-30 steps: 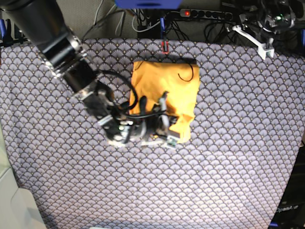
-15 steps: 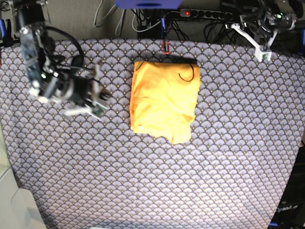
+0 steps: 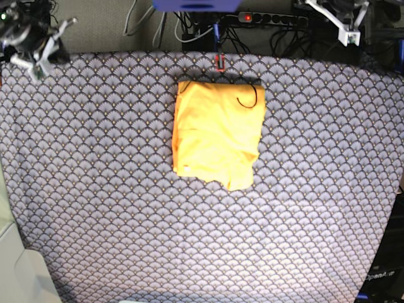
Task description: Fold the T-shirt properly
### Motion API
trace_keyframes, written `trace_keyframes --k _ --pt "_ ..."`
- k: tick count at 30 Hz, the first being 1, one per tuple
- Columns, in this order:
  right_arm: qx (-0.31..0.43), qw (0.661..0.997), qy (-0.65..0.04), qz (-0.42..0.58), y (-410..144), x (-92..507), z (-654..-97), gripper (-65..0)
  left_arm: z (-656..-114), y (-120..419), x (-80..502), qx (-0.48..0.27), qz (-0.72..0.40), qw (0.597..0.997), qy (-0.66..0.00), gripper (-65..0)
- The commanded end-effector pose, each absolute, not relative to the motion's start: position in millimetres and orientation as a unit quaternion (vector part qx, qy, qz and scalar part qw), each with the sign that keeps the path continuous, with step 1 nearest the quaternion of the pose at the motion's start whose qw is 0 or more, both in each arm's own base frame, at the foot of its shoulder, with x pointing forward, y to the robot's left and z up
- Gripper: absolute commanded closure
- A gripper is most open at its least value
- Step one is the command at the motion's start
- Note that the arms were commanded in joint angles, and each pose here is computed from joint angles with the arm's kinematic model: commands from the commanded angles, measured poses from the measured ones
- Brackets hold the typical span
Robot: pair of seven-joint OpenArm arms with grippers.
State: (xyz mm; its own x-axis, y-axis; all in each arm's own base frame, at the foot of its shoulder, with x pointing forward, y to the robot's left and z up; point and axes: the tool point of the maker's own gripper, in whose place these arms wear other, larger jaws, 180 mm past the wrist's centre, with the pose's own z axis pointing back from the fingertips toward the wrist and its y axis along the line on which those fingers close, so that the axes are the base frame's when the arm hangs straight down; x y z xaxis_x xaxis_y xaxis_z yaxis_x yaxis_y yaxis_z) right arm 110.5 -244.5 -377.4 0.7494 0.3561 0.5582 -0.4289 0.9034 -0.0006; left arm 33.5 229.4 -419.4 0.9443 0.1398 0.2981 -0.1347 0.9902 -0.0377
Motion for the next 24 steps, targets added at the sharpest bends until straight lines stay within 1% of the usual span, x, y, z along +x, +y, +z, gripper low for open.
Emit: trace_keyframes --k 1,3,6,8,12,16,20,22,24 --pt "0.064 0.931 -0.294 0.206 -247 106 -375 -1.0 -421 227 31 -0.007 0.065 0.985 -0.158 0.0" --pt "0.056 0.937 -0.289 0.187 -250 91 -389 -1.0 -436 224 26 0.008 0.050 0.986 -0.156 0.0" --pt "0.024 0.956 -0.249 0.152 -269 58 -425 -0.7 -466 208 11 0.011 0.034 0.988 -0.150 0.0" --pt "0.007 0.961 -0.251 0.113 -278 46 -444 0.0 -481 196 14 0.008 0.023 0.986 -0.167 0.0" --pt "-0.033 0.969 -0.242 0.032 -302 15 -479 0.0 -518 187 6 0.004 0.016 0.985 -0.173 0.0" --pt "-0.060 0.972 -0.226 -0.036 -318 -15 -509 0.0 -551 183 -15 -0.007 0.018 0.988 -0.156 0.0" --pt "-0.069 0.967 -0.220 -0.110 -329 -36 -540 0.0 -578 184 -23 -0.018 0.029 0.985 -0.167 0.0" --pt "-0.080 0.962 -0.222 -0.136 -338 -46 -546 0.0 -592 182 -30 -0.027 0.041 0.986 -0.162 0.0" --pt "-0.078 0.957 -0.229 -0.158 -336 -53 -554 0.0 -604 183 -30 -0.033 0.049 0.985 -0.164 0.0"
